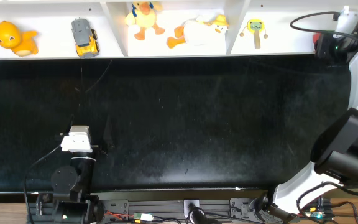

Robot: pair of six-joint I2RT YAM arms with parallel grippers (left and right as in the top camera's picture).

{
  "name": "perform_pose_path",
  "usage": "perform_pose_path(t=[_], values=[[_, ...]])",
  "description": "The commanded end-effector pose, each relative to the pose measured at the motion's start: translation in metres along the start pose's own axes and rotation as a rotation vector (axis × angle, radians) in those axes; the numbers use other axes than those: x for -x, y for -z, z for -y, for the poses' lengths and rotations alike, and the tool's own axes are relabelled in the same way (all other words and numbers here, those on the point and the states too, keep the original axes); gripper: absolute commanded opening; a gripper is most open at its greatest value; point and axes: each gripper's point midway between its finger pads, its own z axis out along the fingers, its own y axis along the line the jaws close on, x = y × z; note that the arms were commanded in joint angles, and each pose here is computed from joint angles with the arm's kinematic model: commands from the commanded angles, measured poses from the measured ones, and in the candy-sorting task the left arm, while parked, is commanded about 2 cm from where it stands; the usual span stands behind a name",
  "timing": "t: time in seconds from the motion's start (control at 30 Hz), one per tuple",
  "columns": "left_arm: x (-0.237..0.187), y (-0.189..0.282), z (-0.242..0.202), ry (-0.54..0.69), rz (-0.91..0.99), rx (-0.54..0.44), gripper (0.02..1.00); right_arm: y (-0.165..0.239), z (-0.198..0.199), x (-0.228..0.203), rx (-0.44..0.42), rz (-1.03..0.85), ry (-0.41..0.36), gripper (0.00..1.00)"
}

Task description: Store Toys

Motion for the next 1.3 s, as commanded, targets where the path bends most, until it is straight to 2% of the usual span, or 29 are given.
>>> perform_pose_path(t=[0.03,0.53,0.67,0.8,0.97,1.13,1.3], values=[[0.001,0.000,0.000,-0.007,0.008,0.002,0.998,0.003,-0.011,0.021,0.033,0.059,0.004,0.485],[0.001,0.000,0.000,-0.007,0.008,0.002,0.996,0.001,-0.014,0.025,0.034,0.069,0.009,0.505],[0.001,0.000,0.000,-0.007,0.008,0.002,0.998,0.001,-0.014,0.025,0.031,0.070,0.010,0.592],[0.001,0.000,0.000,-0.007,0.008,0.002,0.998,0.001,-0.014,0.025,0.030,0.070,0.010,0.728],[0.001,0.000,0.000,-0.007,0.008,0.002,0.998,0.007,-0.014,0.025,0.024,0.068,0.010,0.998],[0.001,0.000,0.000,-0.007,0.008,0.002,0.998,0.033,-0.017,0.030,0.011,0.115,0.019,0.996],[0.001,0.000,0.000,-0.007,0.008,0.002,0.998,0.045,-0.014,-0.006,-0.048,0.092,0.009,0.998]])
